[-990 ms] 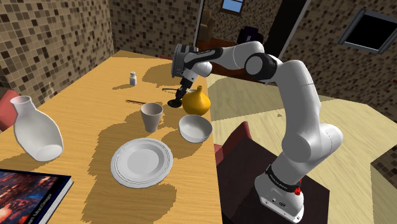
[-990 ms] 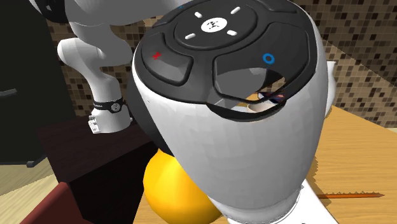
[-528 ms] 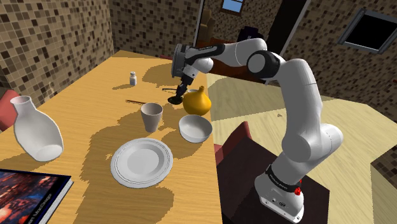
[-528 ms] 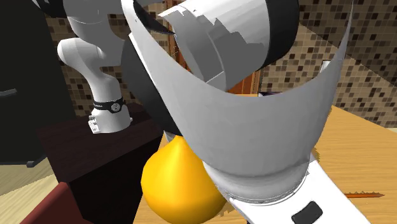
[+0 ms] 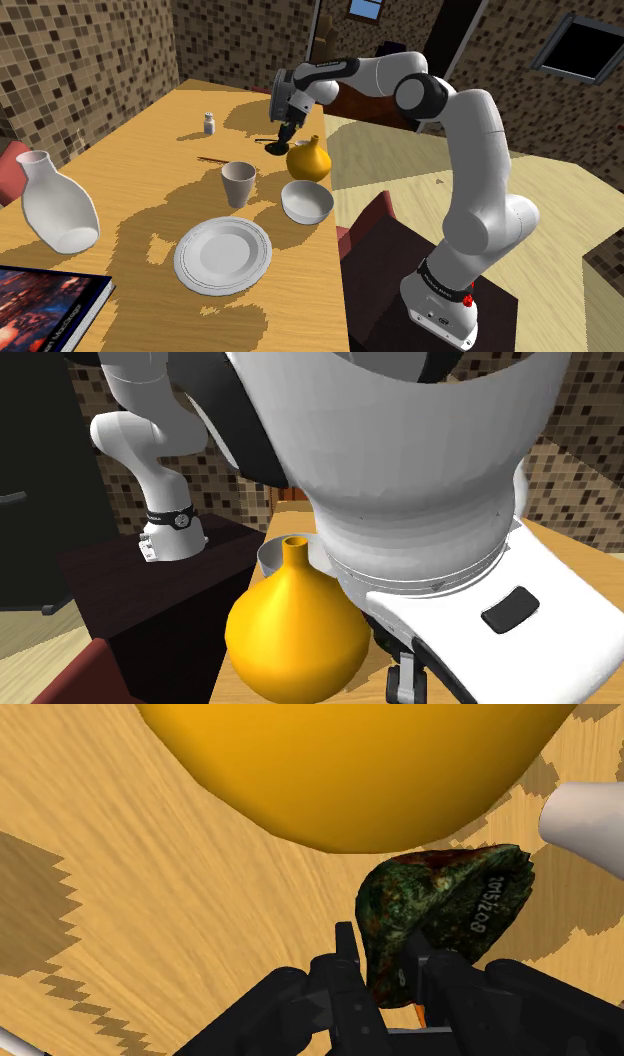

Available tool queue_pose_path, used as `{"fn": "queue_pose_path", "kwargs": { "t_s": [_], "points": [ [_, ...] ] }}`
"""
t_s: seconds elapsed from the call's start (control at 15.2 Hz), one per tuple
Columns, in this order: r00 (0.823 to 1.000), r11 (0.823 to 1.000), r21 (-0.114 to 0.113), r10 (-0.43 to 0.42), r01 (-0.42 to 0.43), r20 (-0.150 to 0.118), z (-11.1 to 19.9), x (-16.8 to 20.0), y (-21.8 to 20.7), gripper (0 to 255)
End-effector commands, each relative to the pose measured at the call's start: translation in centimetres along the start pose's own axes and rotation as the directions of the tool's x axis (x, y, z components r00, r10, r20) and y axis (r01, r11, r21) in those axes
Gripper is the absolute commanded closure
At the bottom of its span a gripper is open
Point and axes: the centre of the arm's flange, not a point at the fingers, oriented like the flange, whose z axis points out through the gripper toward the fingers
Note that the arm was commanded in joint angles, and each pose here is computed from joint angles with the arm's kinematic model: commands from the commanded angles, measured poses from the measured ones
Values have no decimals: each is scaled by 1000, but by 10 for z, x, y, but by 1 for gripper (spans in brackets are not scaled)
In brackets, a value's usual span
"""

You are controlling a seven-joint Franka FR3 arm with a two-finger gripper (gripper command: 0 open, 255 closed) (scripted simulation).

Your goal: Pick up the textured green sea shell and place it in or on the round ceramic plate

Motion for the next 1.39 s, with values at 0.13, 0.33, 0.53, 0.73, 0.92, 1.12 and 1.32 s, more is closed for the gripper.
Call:
{"fn": "queue_pose_path", "kwargs": {
  "t_s": [0.13,0.33,0.53,0.73,0.92,1.12,1.32],
  "points": [
    [1000,1000,0,0,0,0,-18,3,-9,255],
    [1000,1000,0,0,0,0,-7,-3,-33,255],
    [1000,1000,0,0,0,0,9,-12,-67,255],
    [1000,1000,0,0,0,0,26,-21,-102,255],
    [1000,1000,0,0,0,0,42,-30,-137,255],
    [1000,1000,0,0,0,0,58,-40,-172,255],
    [1000,1000,0,0,0,0,75,-49,-207,255]
  ]
}}
